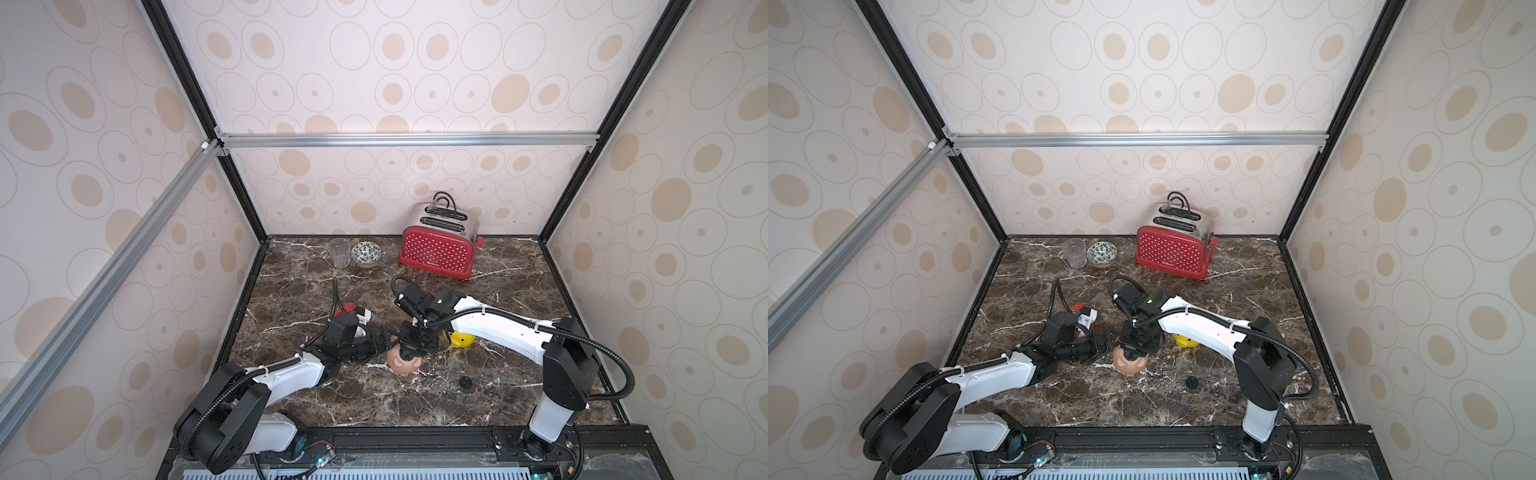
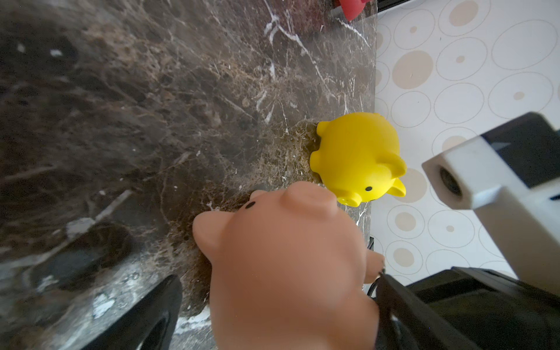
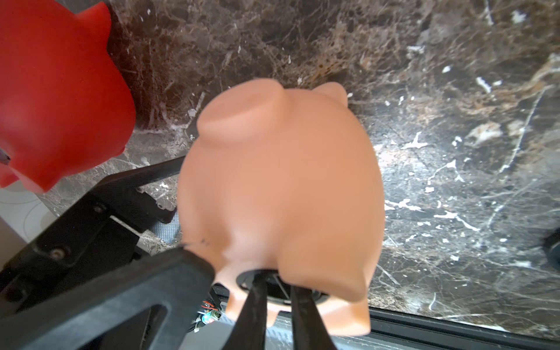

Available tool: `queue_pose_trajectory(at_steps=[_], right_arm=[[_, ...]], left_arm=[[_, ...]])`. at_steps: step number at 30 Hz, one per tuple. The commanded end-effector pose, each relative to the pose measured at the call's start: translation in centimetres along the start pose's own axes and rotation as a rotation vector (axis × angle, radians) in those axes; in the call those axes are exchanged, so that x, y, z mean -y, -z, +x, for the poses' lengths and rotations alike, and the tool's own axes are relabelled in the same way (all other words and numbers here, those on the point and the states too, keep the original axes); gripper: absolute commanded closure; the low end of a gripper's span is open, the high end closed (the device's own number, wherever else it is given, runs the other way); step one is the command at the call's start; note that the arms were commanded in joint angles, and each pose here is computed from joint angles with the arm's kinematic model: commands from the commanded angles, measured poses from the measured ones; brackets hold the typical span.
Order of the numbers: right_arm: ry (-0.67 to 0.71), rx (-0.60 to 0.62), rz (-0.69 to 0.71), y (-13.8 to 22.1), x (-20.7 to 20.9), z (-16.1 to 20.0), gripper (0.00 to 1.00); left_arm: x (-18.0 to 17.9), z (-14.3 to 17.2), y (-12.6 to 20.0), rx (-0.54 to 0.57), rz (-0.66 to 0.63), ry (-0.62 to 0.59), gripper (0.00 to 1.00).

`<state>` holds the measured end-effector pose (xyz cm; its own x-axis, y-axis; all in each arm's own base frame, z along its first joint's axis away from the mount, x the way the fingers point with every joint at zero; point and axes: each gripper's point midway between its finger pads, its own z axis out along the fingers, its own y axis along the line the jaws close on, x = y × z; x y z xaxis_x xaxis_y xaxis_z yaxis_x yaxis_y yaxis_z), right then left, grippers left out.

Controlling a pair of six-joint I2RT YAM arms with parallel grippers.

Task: Close piggy banks
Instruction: Screw the knob on the piggy bank.

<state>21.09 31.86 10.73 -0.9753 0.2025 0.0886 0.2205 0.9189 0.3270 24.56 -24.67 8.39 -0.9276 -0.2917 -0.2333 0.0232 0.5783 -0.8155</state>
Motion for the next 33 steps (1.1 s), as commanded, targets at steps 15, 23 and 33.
queue_pose_trajectory(at_steps=[15, 23, 33], right_arm=[[0.039, 0.041, -0.039, 2.1, -0.6, 0.0, 0.8], [0.049, 0.05, -0.053, 2.8, -1.0, 0.1, 0.8], [0.107, 0.154, -0.02, 5.4, -0.5, -0.8, 0.79]], left_arm=[[2.0, -1.1, 1.2, 0.035, 0.0, -0.054, 0.01], [3.8, -1.4, 2.1, 0.043, 0.043, -0.059, 0.01], [5.3, -1.5, 4.0, 0.061, 0.043, -0.091, 0.01]])
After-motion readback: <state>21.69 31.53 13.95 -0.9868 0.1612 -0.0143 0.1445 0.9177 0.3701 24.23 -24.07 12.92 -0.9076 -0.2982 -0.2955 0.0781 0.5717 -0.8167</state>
